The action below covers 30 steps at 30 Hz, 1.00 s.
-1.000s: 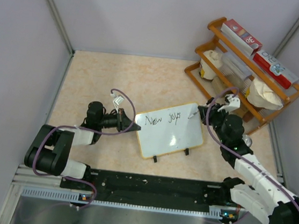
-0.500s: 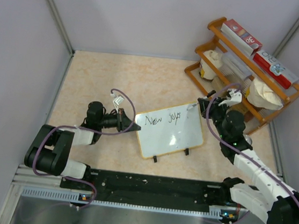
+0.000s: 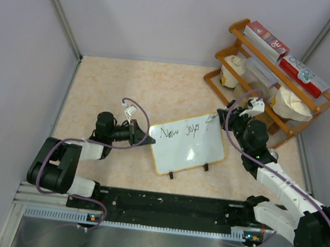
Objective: Write a sentence on the whiteboard
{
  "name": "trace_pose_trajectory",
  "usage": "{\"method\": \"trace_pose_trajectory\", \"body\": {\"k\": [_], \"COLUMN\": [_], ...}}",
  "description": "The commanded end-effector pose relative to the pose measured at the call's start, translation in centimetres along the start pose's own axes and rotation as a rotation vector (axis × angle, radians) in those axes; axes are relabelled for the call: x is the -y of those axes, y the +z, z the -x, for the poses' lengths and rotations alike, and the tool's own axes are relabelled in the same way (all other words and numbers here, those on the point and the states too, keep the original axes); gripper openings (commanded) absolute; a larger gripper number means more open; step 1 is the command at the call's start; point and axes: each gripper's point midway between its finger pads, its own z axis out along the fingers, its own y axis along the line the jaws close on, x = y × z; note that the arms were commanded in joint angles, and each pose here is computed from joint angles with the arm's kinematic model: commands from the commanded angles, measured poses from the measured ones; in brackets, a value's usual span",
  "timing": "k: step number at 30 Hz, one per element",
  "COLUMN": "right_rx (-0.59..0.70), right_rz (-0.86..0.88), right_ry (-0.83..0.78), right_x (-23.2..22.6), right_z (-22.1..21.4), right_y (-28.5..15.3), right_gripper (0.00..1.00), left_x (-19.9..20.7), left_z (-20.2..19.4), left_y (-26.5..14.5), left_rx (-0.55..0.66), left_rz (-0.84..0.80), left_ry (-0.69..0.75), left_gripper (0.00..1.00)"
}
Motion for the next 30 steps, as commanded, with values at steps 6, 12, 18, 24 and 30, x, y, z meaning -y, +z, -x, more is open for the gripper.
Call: {"method": "trace_pose_trajectory", "body": {"k": [6, 12, 18, 24, 30], "right_rx": [0.017, 0.010, 0.057, 0.135, 0.122], "right_rz": [0.008, 0.015, 0.043, 0.072, 0.060], "right_ry": [0.002, 0.005, 0.019, 0.031, 0.023], "right_x": [0.3, 0.3, -0.9, -2.2, -2.1], "right_z": [0.1, -0.3, 1.9, 4.9, 4.9], "right_y": [-0.9, -1.3, -1.5, -1.9, -0.5], "right_gripper": [0.00, 0.00, 0.00, 0.00, 0.00], "left_x": [0.9, 0.9, 0.9, 0.9, 0.8], "left_z": [-0.5, -0.5, -0.5, -0.5, -0.6], "left_y": [0.1, 0.1, 0.1, 0.1, 0.1], "left_rx": [-0.035, -0.035, -0.035, -0.036, -0.036], "left_rz": [-0.063, -0.063, -0.063, -0.062, -0.062], "left_ry": [0.056, 0.056, 0.056, 0.055, 0.053], "left_gripper": [0.00, 0.00, 0.00, 0.00, 0.00]}}
